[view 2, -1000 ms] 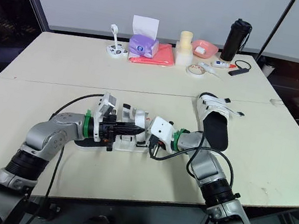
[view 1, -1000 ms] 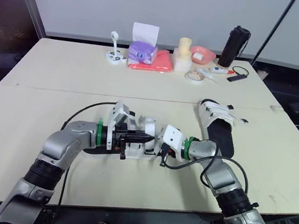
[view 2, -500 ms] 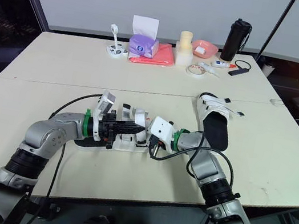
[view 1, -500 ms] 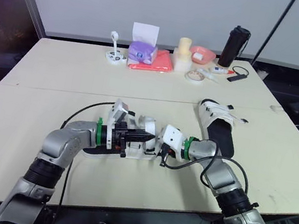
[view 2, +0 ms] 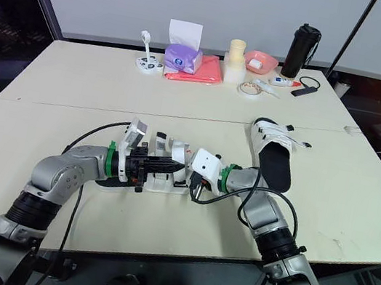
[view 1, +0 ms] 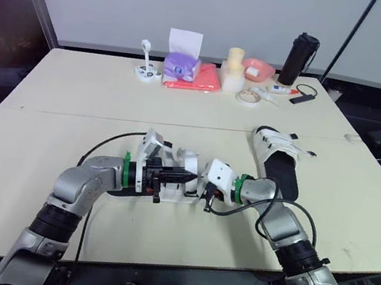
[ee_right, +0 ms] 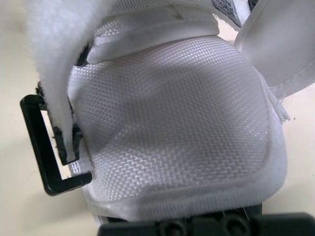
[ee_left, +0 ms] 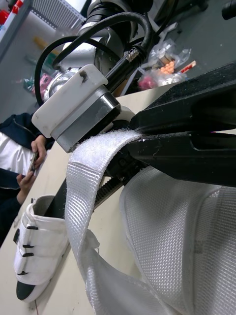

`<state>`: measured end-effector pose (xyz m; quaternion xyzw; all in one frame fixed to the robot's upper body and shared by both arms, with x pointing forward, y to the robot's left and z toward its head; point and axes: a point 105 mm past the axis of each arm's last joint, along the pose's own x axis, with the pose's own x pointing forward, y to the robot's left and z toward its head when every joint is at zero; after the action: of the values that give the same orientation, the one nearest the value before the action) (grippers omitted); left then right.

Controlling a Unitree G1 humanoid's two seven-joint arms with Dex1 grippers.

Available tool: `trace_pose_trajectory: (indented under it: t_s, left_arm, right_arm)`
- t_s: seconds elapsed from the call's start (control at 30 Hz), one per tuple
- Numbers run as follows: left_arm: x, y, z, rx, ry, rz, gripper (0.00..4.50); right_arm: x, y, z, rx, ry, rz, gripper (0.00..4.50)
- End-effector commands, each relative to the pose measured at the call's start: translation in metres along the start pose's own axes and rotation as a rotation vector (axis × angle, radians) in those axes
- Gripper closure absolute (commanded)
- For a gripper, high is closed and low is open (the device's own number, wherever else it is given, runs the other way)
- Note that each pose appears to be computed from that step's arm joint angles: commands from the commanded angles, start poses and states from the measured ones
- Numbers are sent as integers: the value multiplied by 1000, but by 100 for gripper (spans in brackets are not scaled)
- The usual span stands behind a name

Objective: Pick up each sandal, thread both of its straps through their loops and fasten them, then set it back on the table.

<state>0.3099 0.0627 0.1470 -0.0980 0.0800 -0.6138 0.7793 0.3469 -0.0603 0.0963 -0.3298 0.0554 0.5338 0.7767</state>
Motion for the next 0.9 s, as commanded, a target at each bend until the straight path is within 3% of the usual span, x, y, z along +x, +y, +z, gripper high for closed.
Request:
trace_pose_trajectory:
  t_s: [0.03,0.47,0.9]
  left_arm:
    - [2,-6,6,26,-18,-22,446]
    - [5,-5,-4,-2,12,-23,446]
    - [-1,14,-11,187,93,7,446]
  right_arm:
    - [2,13,-22,40,82,34,450]
    - [1,14,-22,44,85,34,450]
    - [0,14,-23,43,89,34,450]
